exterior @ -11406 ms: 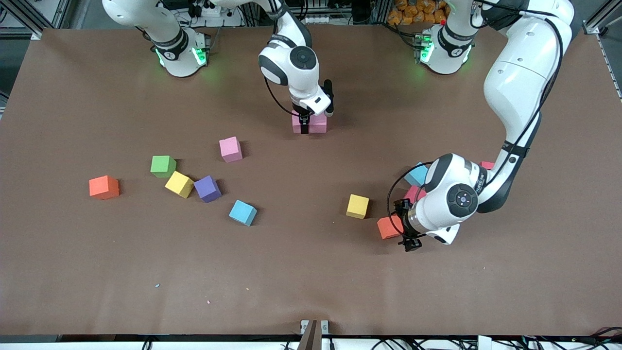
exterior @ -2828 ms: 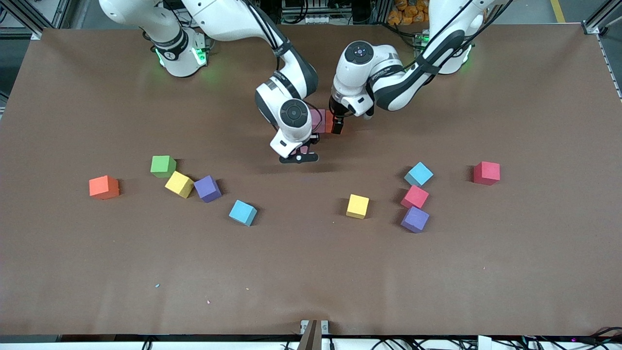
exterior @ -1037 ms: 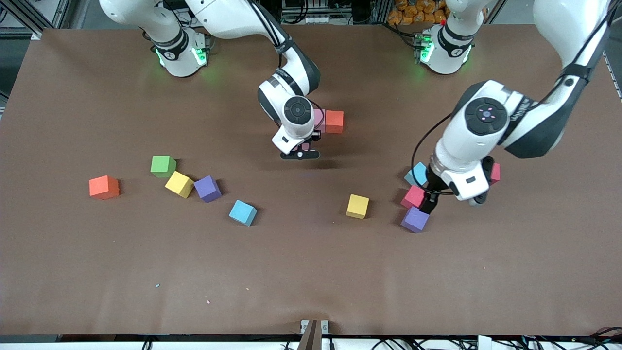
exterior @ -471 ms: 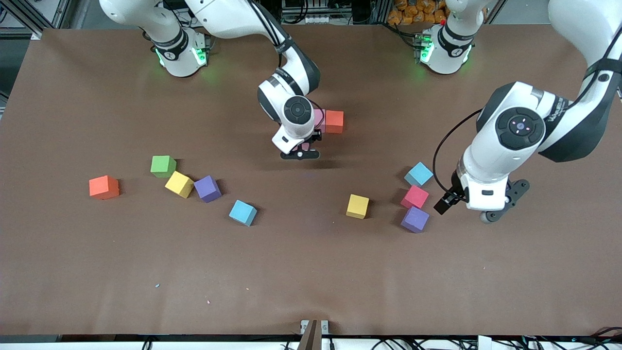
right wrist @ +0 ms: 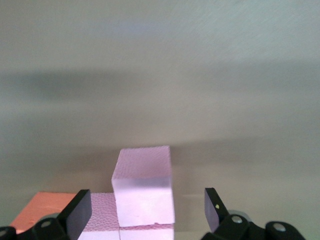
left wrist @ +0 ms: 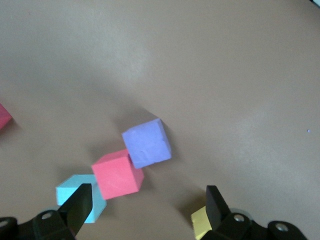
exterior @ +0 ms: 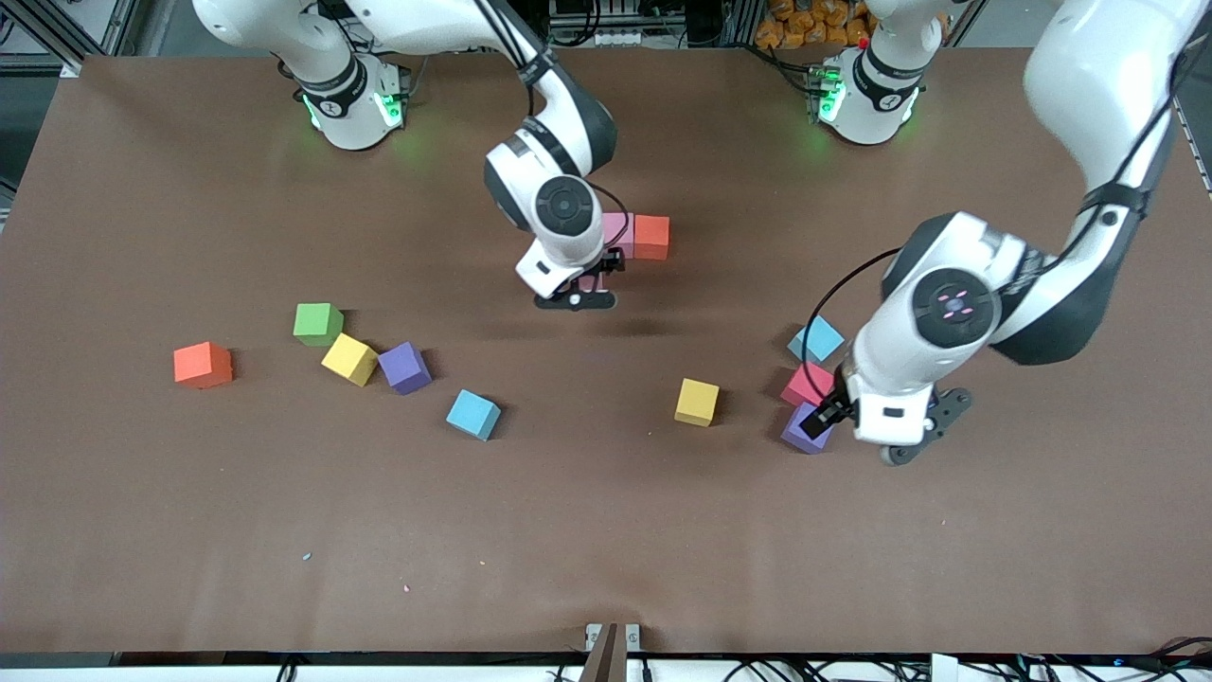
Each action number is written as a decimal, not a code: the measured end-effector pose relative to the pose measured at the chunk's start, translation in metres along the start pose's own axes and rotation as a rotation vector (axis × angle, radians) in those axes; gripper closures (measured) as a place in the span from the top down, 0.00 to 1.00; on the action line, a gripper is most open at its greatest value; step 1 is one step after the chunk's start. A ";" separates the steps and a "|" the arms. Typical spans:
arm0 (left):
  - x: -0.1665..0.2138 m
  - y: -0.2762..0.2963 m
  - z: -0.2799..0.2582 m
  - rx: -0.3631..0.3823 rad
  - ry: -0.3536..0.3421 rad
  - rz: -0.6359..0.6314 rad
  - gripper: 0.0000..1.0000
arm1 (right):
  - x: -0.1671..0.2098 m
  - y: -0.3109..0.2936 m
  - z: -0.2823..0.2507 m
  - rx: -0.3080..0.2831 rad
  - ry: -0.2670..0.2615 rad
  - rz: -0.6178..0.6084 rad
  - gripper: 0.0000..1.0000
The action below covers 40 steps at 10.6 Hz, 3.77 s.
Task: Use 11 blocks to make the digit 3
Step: 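Grasp the cyan block with the right gripper while the left gripper grasps yellow, then carry the cyan block toward the pink blocks while the left gripper carries yellow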
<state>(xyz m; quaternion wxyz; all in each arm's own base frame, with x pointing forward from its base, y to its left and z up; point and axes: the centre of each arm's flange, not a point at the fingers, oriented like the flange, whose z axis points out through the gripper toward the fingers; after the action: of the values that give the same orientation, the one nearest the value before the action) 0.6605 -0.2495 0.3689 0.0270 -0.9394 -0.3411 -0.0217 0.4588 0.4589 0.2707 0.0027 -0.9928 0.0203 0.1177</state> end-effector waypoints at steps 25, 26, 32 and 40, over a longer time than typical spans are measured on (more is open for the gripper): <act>-0.113 0.080 0.124 0.051 -0.131 -0.549 1.00 | 0.210 0.170 0.016 0.146 0.187 0.374 1.00; -0.116 0.081 0.126 0.054 -0.132 -0.546 1.00 | 0.210 0.170 0.017 0.146 0.187 0.374 1.00; -0.121 0.082 0.146 0.058 -0.136 -0.542 1.00 | 0.211 0.173 0.018 0.099 0.209 0.347 1.00; -0.111 0.081 0.159 0.051 -0.122 -0.559 0.58 | 0.214 0.173 0.026 0.092 0.214 0.340 0.62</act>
<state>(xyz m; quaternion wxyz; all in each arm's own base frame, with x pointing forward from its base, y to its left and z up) 0.6309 -0.3716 0.2011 0.0229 -0.8076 -0.5881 0.0370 0.6532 0.2783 0.1949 0.0258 -0.9808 0.1929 0.0092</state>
